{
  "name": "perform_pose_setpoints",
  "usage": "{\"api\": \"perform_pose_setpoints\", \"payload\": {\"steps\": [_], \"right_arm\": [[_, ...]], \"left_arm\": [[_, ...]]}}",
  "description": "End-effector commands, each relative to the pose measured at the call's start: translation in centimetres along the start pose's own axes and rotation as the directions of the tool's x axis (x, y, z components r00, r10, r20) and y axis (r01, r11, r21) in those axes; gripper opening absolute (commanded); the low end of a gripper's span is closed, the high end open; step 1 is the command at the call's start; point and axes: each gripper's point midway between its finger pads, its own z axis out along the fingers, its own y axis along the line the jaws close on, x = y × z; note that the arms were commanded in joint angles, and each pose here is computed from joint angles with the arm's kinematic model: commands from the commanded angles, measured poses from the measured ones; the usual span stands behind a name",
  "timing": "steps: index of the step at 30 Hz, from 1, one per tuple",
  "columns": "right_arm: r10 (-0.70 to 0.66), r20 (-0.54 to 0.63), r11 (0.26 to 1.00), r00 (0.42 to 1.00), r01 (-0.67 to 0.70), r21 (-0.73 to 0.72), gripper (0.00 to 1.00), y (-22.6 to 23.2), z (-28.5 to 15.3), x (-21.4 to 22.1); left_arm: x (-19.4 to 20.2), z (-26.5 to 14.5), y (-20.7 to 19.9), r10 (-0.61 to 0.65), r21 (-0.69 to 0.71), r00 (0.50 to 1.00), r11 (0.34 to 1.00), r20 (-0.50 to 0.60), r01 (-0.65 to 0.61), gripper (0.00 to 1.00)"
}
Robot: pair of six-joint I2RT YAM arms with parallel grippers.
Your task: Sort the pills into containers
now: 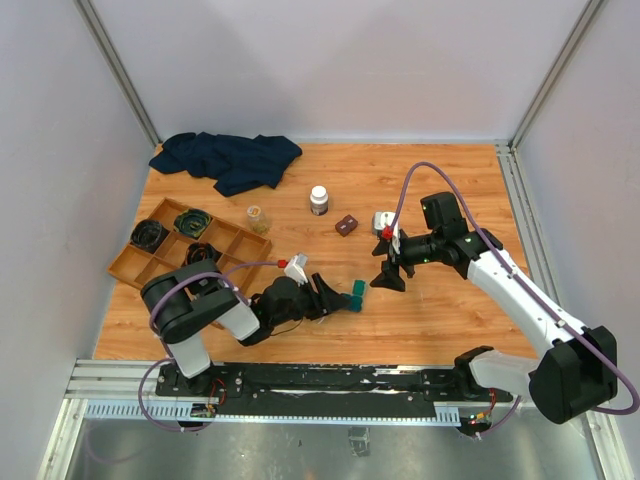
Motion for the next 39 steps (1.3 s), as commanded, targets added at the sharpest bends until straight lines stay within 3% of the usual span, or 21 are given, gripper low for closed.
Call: {"api": "perform_pose_setpoints", "payload": {"steps": [1,12,18,23,39], "right_arm": [[-0.025,0.021,1.000,0.999,0.025,0.015,0.77,-0.3,-0.8,-1.2],[-0.027,0.023,0.999,0.999,0.026,0.020,0.77,-0.4,-0.9,-1.2],[-0.027,0.024,0.999,0.999,0.026,0.021,0.77,-0.4,-1.0,-1.2],[-0.027,0.026,0.999,0.999,0.027,0.022,0.77,-0.4,-1.0,-1.3],[-0.029,0.031,0.999,0.999,0.029,0.025,0.77,-0.4,-1.2,-1.3]], "left_arm": [[-0.7,-0.3,1.4,0.074,-0.089,0.997,0.993,0.018,-0.072,0.55],[-2.5,-2.1,0.5,0.196,-0.138,0.980,0.972,0.044,-0.188,0.52],[-3.4,-2.2,0.7,0.265,-0.186,0.963,0.950,0.054,-0.251,0.16],[-3.2,-1.5,1.4,0.297,-0.230,0.955,0.930,0.015,-0.286,0.01],[-0.2,0.4,0.5,0.313,-0.174,0.944,0.929,-0.109,-0.328,0.00]]}}
